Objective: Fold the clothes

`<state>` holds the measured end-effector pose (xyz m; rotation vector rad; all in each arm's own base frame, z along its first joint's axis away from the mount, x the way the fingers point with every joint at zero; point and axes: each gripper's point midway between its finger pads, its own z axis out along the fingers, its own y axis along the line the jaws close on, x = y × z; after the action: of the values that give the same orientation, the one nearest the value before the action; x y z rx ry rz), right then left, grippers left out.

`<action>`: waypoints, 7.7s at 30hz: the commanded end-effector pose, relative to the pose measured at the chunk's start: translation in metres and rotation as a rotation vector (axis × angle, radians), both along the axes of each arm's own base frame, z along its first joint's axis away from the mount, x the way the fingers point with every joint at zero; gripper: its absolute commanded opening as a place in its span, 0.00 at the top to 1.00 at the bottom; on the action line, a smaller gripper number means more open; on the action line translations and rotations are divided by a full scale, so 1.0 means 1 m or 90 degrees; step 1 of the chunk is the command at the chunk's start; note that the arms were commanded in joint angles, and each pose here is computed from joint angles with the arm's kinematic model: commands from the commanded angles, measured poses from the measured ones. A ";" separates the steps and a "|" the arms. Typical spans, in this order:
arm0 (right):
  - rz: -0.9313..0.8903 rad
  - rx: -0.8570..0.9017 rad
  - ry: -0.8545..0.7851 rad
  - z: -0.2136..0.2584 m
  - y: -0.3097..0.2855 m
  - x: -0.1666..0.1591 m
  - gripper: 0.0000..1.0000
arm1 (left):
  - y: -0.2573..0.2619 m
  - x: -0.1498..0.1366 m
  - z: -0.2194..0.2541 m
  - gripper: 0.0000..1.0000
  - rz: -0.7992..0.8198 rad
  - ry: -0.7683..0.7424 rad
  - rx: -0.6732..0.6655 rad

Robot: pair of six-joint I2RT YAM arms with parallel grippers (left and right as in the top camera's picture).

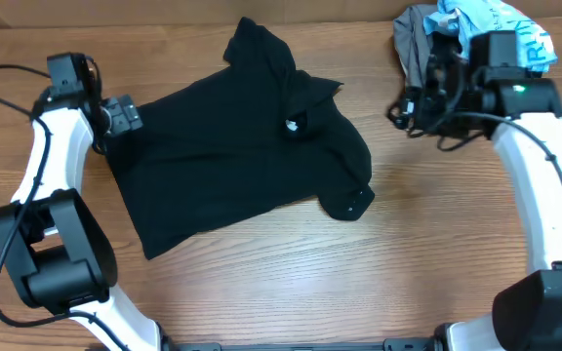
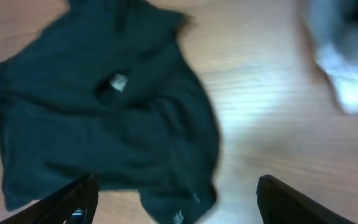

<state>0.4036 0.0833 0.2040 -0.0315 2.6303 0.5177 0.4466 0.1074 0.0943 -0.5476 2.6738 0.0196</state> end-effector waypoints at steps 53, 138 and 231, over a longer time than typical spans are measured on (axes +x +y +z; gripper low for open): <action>-0.206 -0.103 0.027 -0.127 -0.019 0.125 0.87 | -0.056 -0.010 0.062 0.00 -0.062 -0.036 -0.068; -0.052 -0.025 0.193 -0.060 0.039 -0.095 0.01 | 0.000 -0.199 -0.113 0.96 0.217 0.151 -0.088; -0.135 0.009 0.104 -0.115 0.043 -0.010 0.96 | 0.018 -0.112 0.002 0.96 0.138 0.024 -0.116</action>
<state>0.3821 0.1254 0.0950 0.3199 2.7520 0.4834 0.3254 0.1272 0.0903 -0.9177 2.6842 -0.1805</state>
